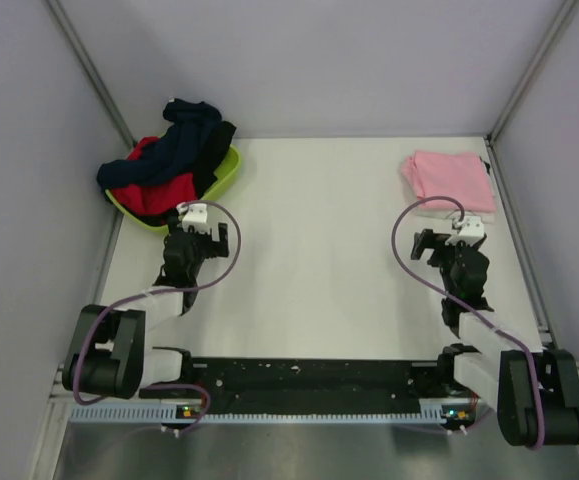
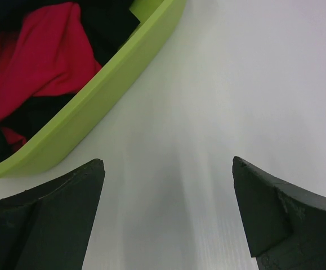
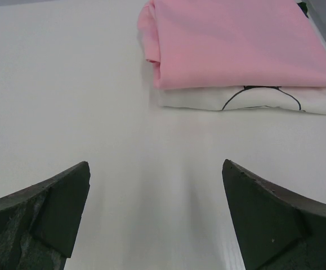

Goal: Fold and stack the t-shirts
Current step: Grab crumpled tshirt from bin with the left arm

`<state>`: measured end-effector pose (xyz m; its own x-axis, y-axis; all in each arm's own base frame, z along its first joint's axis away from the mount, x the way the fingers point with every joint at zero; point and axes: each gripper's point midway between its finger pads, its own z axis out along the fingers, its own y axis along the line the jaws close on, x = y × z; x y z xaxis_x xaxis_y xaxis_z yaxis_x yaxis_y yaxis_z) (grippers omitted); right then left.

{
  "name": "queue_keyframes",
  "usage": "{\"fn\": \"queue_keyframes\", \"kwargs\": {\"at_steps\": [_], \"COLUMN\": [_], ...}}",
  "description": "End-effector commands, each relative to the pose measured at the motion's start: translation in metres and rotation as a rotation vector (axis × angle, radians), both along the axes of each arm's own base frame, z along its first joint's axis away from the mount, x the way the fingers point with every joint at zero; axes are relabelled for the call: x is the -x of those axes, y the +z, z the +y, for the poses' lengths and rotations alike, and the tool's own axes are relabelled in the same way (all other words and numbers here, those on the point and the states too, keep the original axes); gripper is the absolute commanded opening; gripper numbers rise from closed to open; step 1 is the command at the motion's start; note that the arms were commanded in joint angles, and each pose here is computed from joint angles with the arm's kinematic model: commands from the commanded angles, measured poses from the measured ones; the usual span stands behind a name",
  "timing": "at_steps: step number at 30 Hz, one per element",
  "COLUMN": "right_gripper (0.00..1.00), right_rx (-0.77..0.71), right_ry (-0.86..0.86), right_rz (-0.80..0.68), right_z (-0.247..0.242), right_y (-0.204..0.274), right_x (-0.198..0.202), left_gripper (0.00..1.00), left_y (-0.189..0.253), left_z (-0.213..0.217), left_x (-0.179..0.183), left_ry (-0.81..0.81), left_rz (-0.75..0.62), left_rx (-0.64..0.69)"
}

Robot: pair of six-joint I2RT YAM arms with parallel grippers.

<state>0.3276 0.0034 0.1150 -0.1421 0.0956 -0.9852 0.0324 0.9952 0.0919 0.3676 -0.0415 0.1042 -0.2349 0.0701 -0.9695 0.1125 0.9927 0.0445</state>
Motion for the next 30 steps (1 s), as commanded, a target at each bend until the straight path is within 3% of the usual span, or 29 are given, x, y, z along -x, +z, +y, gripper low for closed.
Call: {"fn": "queue_keyframes", "kwargs": {"at_steps": [1, 6, 9, 13, 23, 30], "right_gripper": [0.99, 0.99, 0.99, 0.99, 0.99, 0.99], "right_rx": [-0.009, -0.031, -0.045, -0.046, -0.067, -0.024], "right_ry": [0.01, 0.025, 0.034, 0.148, 0.326, 0.313], "right_rz": [-0.039, -0.085, -0.124, -0.137, -0.182, -0.154], "right_z": [0.003, 0.007, 0.009, 0.028, 0.06, 0.055], "right_y": [0.01, 0.033, 0.063, 0.105, 0.148, 0.14], "right_x": [-0.003, -0.003, -0.005, -0.008, -0.009, -0.011], "left_gripper": [0.99, 0.98, 0.93, 0.9, 0.94, 0.9], "left_y": [0.018, 0.047, 0.067, 0.114, 0.135, 0.066], "left_z": [-0.009, -0.057, -0.073, -0.038, 0.067, 0.108], "left_x": [-0.008, 0.007, 0.0, -0.055, -0.191, -0.23], "left_ry": [-0.055, -0.401, -0.514, -0.281, 0.214, 0.229], "left_rz": [-0.051, -0.078, 0.016, 0.114, 0.257, 0.493], "left_rx": [0.02, -0.051, -0.058, -0.11, -0.402, -0.495]}}
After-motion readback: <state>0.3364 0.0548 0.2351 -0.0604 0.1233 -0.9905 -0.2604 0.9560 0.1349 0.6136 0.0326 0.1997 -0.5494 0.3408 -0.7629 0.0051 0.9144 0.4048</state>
